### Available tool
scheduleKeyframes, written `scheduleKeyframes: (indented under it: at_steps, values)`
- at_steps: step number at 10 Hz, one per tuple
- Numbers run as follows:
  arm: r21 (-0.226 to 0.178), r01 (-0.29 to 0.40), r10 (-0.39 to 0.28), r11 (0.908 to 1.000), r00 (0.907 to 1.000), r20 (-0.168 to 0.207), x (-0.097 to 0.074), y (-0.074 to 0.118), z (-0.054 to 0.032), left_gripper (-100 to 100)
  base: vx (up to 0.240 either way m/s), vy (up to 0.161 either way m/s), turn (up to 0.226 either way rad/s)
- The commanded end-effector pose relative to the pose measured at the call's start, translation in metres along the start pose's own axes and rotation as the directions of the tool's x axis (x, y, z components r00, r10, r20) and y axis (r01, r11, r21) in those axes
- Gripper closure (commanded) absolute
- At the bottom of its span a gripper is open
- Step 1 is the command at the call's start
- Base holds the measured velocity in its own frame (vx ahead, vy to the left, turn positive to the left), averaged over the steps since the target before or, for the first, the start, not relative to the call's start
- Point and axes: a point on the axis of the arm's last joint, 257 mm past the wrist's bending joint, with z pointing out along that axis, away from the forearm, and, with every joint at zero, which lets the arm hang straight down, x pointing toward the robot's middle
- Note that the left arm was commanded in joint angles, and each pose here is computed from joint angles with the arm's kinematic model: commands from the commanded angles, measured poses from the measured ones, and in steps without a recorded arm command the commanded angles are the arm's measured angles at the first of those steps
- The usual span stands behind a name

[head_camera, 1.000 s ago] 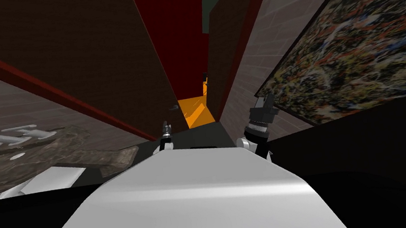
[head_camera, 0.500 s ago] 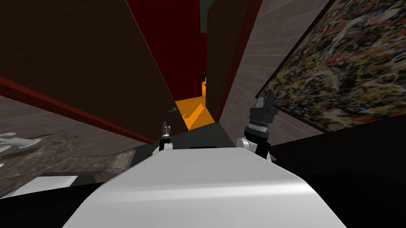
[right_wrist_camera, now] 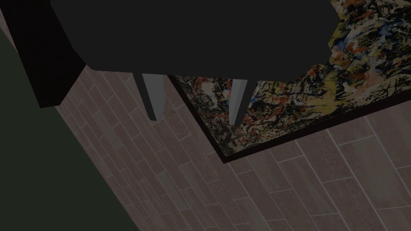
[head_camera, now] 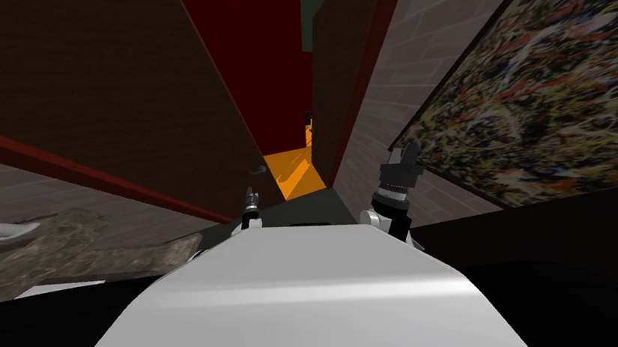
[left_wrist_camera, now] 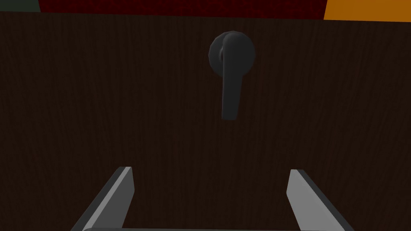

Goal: Push the door open

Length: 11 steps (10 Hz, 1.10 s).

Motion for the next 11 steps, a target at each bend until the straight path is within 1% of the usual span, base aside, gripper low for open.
scheduleKeyframes:
  at_steps: [1, 4, 6, 8, 11]
  values:
    - [-0.010, -0.001, 0.001, 0.9999, 1.0000, 0.009, -0.005, 0.004, -0.0005, -100, 0.119, 0.013, -0.040]
    - [-0.029, -0.002, 0.003, 0.9996, 0.9997, 0.025, -0.014, 0.010, -0.0021, -100, 0.092, -0.003, -0.038]
    - [-0.051, -0.004, 0.007, 0.9987, 0.9989, 0.047, -0.026, 0.018, -0.0046, -100, 0.153, 0.007, -0.072]
    - [-0.047, -0.003, 0.006, 0.9989, 0.9990, 0.045, -0.025, 0.018, -0.0046, -100, 0.075, 0.010, -0.010]
    - [-0.051, -0.005, 0.007, 0.9987, 0.9985, 0.054, -0.027, 0.018, -0.0033, -100, 0.173, 0.067, -0.027]
